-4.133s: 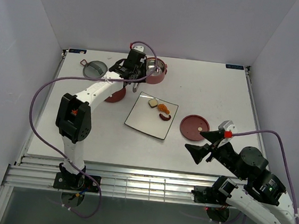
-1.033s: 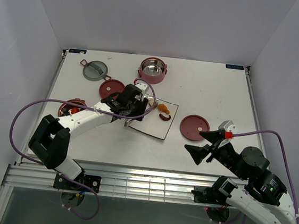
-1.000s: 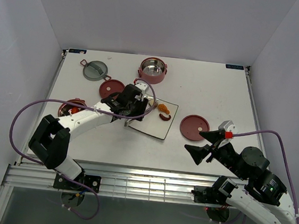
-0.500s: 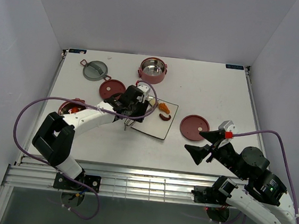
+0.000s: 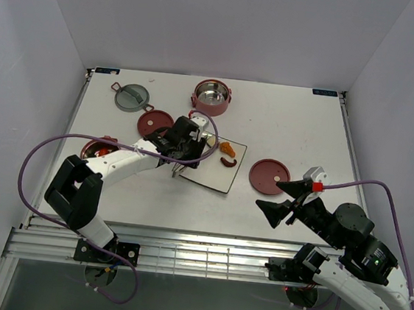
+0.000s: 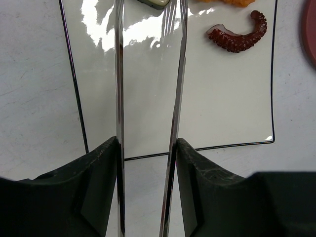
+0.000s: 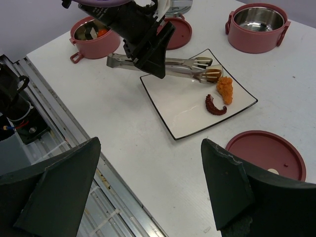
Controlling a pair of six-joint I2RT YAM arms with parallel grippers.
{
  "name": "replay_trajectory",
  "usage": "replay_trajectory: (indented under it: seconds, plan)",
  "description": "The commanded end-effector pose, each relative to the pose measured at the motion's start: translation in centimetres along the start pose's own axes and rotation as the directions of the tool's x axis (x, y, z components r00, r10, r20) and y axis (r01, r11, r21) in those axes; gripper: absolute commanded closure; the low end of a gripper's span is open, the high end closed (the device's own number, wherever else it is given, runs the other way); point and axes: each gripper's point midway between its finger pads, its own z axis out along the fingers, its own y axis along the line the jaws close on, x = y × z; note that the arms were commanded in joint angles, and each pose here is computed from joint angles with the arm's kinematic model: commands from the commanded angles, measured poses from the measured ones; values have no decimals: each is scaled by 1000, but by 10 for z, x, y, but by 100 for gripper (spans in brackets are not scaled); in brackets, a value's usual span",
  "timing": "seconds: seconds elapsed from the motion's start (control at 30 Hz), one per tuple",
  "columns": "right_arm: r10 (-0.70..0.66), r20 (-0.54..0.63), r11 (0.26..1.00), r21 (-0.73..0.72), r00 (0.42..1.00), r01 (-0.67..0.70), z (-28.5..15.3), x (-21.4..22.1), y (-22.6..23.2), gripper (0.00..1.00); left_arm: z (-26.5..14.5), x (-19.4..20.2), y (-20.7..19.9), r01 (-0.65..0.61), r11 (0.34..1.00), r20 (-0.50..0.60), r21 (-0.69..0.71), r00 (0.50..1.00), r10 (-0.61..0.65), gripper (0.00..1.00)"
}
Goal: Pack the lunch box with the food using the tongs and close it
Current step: Pick up the fake food from the plate.
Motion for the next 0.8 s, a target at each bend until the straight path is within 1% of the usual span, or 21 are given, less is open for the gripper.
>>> replay_trajectory:
  seconds: [0.0,0.17,0.4,0.5,0.67,0.77]
  plan:
    - [-12,78,1000,-8,997,13,-6,-27,3,12,-11,-16,-6,-3,1000,34,24,999,2,42]
    - [-12,78,1000,-8,997,13,-6,-27,3,12,-4,-16,-6,-5,1000,18,12,1000,5,42]
    - [-12,79,1000,-7,997,13,-6,-27,2,12,-6,-26,-8,-9,1000,39,16,999,8,43]
    - [-12,78,1000,-5,997,13,-6,-27,2,12,-9,-29,-7,-7,1000,48,13,999,6,45]
    - [-12,82,1000,-7,997,13,-7,-28,2,12,-22,-34,-3,30,999,71,-14,997,-29,57]
    - [-13,86,1000,-6,996,14,-8,-29,2,12,-38,-46,0,63,998,118,-31,991,-59,63]
